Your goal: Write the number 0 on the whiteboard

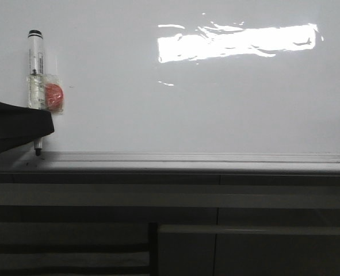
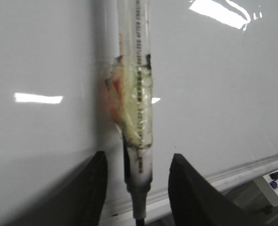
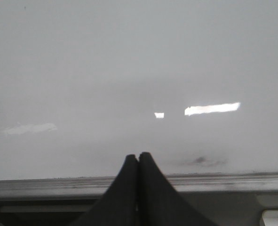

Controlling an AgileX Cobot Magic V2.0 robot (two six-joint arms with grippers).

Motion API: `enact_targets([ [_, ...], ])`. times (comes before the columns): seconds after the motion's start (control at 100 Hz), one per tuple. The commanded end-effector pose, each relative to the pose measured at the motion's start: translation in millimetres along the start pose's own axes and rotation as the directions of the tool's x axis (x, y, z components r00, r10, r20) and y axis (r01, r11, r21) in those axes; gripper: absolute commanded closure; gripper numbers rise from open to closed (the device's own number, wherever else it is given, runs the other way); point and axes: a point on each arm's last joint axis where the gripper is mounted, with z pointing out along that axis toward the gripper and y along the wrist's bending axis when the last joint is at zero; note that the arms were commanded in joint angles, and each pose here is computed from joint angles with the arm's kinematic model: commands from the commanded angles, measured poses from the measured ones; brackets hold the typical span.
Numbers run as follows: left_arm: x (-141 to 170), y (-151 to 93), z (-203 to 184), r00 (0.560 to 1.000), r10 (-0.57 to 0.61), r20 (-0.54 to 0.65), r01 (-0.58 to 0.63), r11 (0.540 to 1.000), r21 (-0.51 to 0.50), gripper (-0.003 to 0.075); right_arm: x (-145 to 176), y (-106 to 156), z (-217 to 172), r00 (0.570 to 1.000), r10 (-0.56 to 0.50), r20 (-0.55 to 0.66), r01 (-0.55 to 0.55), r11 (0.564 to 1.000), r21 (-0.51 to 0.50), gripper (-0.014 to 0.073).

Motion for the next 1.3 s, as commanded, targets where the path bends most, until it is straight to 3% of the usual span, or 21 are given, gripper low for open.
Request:
enact_targets([
  [0.0, -17.1, -6.5, 4.9, 0.988, -0.009, 0.151, -0.002, 0.998, 0.07, 0.0435, -16.0, 0.0, -1.2, 0.996, -0.011, 0.085, 0.01, 1.0, 0.01, 0.0664],
  [0.13, -20.1, -4.5, 7.3, 0.983, -0.01, 0.186, -0.001, 0.998, 0.062, 0.0487, -16.0, 0.0, -1.2, 0.996, -0.011, 0.085, 0.01, 1.0, 0.01, 0.0664],
  [0.27, -19.2, -6.7, 7.3, 0.984, 0.012, 0.177, -0.027, 0.996, 0.081, 0.0736, -16.0, 0.0, -1.2, 0.996, -0.011, 0.085, 0.01, 1.0, 0.01, 0.0664],
  [0.41, -18.6, -7.2, 7.3, 0.985, 0.022, 0.172, -0.037, 0.996, 0.085, 0.074, -16.0, 0.3, -1.2, 0.996, -0.002, 0.086, 0.001, 1.0, 0.005, 0.0664],
  [0.6, -18.3, -14.6, 6.2, 0.97, 0.155, 0.187, -0.182, 0.974, 0.137, 0.074, -16.0, 5.7, -2.0, 0.997, 0.026, 0.072, -0.021, 0.997, -0.068, 0.0664],
  [0.66, -16.4, -19.9, 5.1, 0.963, 0.202, 0.176, -0.234, 0.955, 0.184, 0.074, -16.6, 11.2, -4.8, 0.999, -0.012, 0.039, 0.017, 0.99, -0.138, 0.0664],
  [0.71, -14.8, -25.5, 3.8, 0.95, 0.261, 0.174, -0.297, 0.926, 0.232, 0.074, -16.2, 16.3, -8.5, 0.994, -0.107, 0.007, 0.106, 0.973, -0.207, 0.0663],
  [0.79, -13.2, -35.2, 2.7, 0.886, 0.418, 0.199, -0.462, 0.833, 0.306, 0.074, -20.8, 23.8, -15.8, 0.951, -0.305, 0.048, 0.304, 0.9, -0.311, 0.0663],
  [0.84, -13.2, -39.3, 3.5, 0.85, 0.485, 0.205, -0.527, 0.78, 0.339, 0.074, -25.6, 27.1, -19.4, 0.923, -0.37, 0.109, 0.384, 0.855, -0.348, 0.0663],
  [0.94, -20.7, -43.0, 8.5, 0.803, 0.569, 0.179, -0.593, 0.729, 0.341, 0.074, -38.1, 31.0, -23.3, 0.908, -0.354, 0.224, 0.416, 0.829, -0.375, 0.0639],
  [1.0, -26.8, -46.3, 14.0, 0.753, 0.642, 0.141, -0.647, 0.685, 0.335, 0.074, -44.1, 33.3, -22.7, 0.904, -0.34, 0.258, 0.419, 0.822, -0.386, 0.0575],
  [1.05, -31.9, -52.8, 17.5, 0.686, 0.718, 0.114, -0.705, 0.617, 0.35, 0.074, -45.9, 36.0, -19.7, 0.904, -0.345, 0.251, 0.422, 0.811, -0.406, 0.0497],
  [1.09, -39.1, -60.5, 19.9, 0.604, 0.79, 0.108, -0.764, 0.535, 0.361, 0.074, -45.3, 38.7, -14.9, 0.907, -0.356, 0.228, 0.421, 0.802, -0.424, 0.0401],
  [1.2, -52.1, -78.0, 22.4, 0.422, 0.903, 0.086, -0.858, 0.367, 0.361, 0.074, -45.9, 45.3, 1.3, 0.912, -0.363, 0.189, 0.409, 0.8, -0.438, 0.0183],
  [1.29, -61.1, -91.9, 23.1, 0.316, 0.947, 0.056, -0.899, 0.28, 0.337, 0.074, -47.5, 52.1, 17.9, 0.922, -0.355, 0.157, 0.386, 0.808, -0.444, 0.0109],
])
